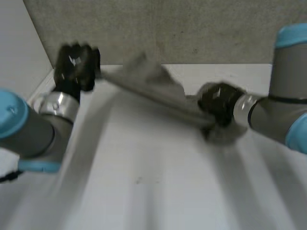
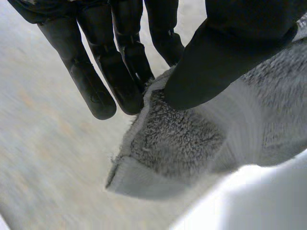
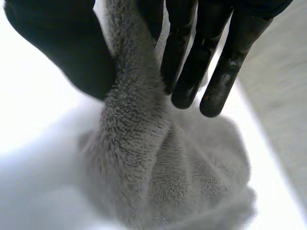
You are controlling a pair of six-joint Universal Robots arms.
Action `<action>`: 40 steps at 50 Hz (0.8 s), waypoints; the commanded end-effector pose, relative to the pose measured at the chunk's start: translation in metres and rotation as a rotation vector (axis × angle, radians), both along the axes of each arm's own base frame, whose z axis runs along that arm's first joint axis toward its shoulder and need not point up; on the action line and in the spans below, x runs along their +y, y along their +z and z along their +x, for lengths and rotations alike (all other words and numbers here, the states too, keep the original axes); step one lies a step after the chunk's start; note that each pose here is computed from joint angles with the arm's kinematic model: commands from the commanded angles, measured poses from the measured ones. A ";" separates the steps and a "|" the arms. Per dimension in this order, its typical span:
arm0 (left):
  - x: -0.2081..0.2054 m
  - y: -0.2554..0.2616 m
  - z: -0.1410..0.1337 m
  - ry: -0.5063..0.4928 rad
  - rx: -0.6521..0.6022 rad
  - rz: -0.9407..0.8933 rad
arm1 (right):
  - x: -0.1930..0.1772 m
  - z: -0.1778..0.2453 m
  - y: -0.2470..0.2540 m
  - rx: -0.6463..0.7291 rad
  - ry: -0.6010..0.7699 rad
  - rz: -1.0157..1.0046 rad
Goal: Fold the towel.
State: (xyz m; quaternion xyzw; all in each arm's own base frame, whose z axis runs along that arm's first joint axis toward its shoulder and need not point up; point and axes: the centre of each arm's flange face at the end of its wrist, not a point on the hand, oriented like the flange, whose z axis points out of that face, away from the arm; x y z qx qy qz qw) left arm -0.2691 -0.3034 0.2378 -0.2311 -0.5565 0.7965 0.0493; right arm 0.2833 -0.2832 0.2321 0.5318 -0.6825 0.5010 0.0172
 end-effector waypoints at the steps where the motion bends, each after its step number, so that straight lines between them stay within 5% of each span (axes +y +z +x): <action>1: 0.022 -0.042 0.006 -0.031 -0.059 0.124 | 0.004 -0.004 -0.050 0.093 0.010 0.132; 16: 0.012 -0.010 0.037 0.062 -0.033 0.075 | -0.014 -0.050 -0.013 -0.398 -0.362 0.129; 30: 0.020 0.009 0.037 0.055 -0.003 0.030 | 0.051 -0.070 -0.032 -0.541 -0.435 0.203; 40: 0.020 0.006 0.037 0.054 -0.006 0.039 | 0.080 -0.055 -0.048 -0.523 -0.376 0.280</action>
